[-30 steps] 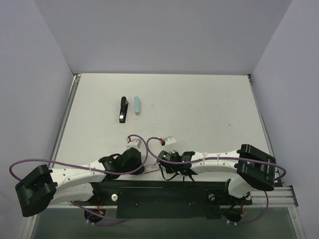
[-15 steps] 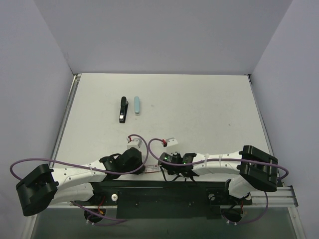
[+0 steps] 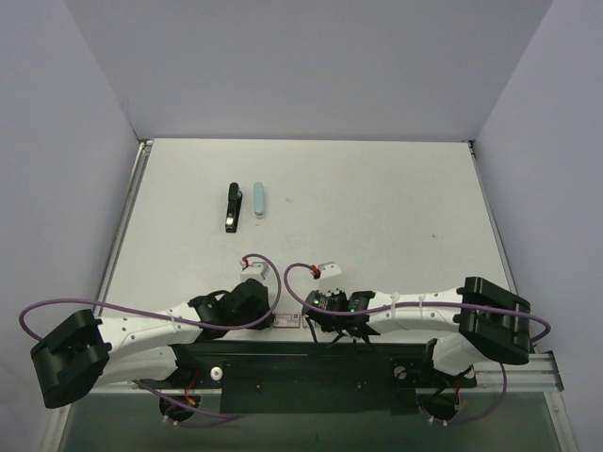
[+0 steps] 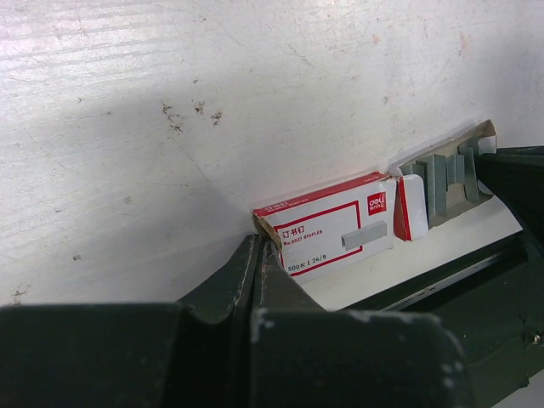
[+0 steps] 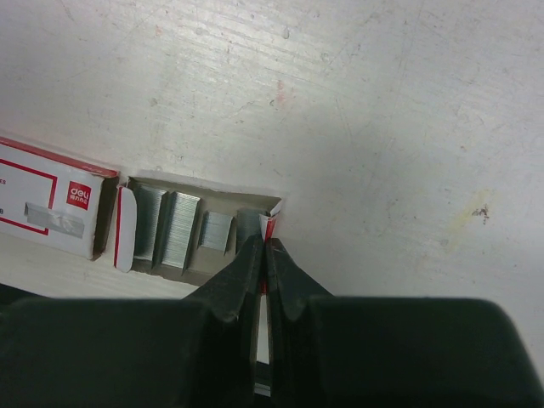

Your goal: Unload the staples from the stapler

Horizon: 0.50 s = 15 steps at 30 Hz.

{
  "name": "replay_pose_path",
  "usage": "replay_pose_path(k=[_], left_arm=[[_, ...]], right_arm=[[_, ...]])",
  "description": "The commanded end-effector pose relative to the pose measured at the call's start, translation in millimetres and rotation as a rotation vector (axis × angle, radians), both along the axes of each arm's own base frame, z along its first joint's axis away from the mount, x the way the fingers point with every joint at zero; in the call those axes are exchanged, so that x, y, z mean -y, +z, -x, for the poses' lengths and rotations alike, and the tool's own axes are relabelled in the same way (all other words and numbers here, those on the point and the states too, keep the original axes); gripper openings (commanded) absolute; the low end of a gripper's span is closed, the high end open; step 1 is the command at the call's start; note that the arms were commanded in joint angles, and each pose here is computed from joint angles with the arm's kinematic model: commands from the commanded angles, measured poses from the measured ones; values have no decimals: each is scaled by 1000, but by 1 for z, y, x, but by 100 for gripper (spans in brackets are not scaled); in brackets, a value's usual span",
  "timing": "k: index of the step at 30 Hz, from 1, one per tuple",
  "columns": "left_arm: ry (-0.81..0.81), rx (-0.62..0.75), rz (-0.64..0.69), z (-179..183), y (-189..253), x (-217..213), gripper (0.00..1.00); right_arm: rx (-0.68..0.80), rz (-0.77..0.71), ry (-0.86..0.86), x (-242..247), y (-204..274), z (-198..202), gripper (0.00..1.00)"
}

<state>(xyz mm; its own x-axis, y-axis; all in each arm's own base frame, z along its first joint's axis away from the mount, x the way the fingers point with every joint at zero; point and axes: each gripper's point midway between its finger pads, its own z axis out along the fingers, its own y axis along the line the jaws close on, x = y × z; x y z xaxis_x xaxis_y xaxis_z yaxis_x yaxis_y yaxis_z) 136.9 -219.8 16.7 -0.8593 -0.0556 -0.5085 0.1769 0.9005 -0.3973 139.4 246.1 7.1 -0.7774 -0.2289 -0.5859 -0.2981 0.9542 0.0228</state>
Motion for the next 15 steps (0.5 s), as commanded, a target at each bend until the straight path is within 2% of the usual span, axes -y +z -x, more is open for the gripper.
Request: replay_pose_path(k=[1,15], left_arm=[[-7,-37,-79,8,-15,-14,0],[-13,-41,-81,11,-17,-13,0]], right_arm=[[5,81,-16,25,-3,5,0],[2,85,-6,15,-5,4,0]])
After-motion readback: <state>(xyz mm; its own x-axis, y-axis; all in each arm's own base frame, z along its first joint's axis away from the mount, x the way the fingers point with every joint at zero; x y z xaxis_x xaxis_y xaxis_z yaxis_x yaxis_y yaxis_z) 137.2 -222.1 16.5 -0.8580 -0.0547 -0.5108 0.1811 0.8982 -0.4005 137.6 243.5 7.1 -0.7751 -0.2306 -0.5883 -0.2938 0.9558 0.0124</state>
